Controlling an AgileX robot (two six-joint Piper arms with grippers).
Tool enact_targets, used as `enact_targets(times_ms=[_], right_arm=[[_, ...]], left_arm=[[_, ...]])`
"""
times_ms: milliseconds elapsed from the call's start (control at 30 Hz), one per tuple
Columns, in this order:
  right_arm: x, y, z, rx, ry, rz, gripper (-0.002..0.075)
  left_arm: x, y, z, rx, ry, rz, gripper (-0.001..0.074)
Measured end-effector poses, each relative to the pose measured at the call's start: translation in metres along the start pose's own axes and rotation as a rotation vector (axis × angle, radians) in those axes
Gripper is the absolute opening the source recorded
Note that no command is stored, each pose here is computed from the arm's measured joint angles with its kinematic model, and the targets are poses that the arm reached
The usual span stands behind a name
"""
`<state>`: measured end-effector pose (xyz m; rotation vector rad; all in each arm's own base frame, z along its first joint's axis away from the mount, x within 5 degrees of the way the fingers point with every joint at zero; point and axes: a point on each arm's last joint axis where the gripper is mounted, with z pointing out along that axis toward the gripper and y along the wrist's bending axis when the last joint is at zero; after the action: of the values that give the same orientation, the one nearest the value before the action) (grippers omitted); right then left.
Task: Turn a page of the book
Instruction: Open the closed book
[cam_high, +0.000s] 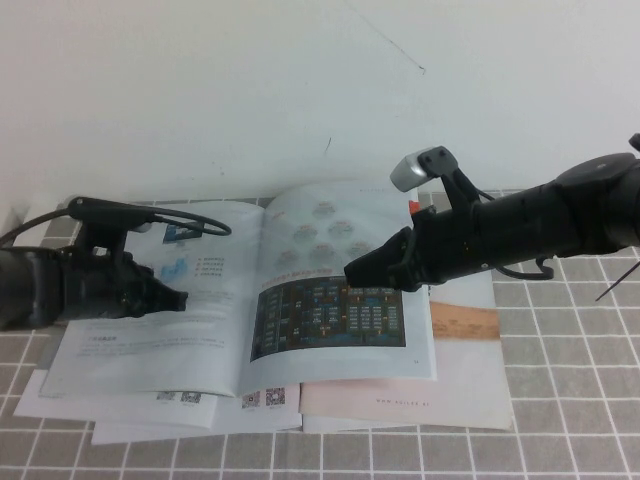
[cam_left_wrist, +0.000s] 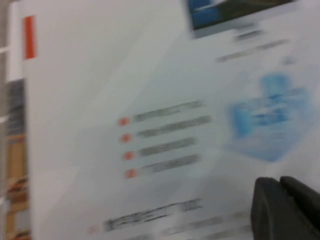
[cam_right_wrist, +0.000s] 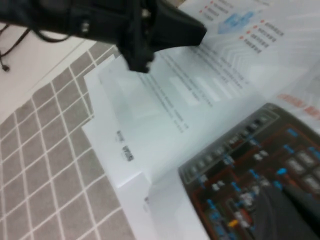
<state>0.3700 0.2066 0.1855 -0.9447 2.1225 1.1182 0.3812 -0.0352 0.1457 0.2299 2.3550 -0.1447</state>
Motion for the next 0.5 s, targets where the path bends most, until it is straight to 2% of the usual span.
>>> enact_targets(times_ms=[100,267,400,500], right_arm=[[-0.008,-0.002,-0.014,0.055,-0.021,-0.017,-0.0003],[-0.04,0.003,-0.077,0.265,-0.135,-0.049,-0.0003],[-0.061,0.027,-0.137,0.374,-0.208,-0.114,-0.0003],[-0.066,0.052,-0.171,0.415,-0.204,-0.179,-0.0003]], left_arm=[[-0.011,-0.008,-0.018,0.071,-0.052,0.005,-0.0002],[-0.049,-0.024,-0.084,0.172,-0.226,0.05,-0.0002],[-0.064,-0.042,-0.137,0.294,-0.311,0.136,-0.0002],[-0.062,-0.056,-0.173,0.414,-0.298,0.194,-0.0002]])
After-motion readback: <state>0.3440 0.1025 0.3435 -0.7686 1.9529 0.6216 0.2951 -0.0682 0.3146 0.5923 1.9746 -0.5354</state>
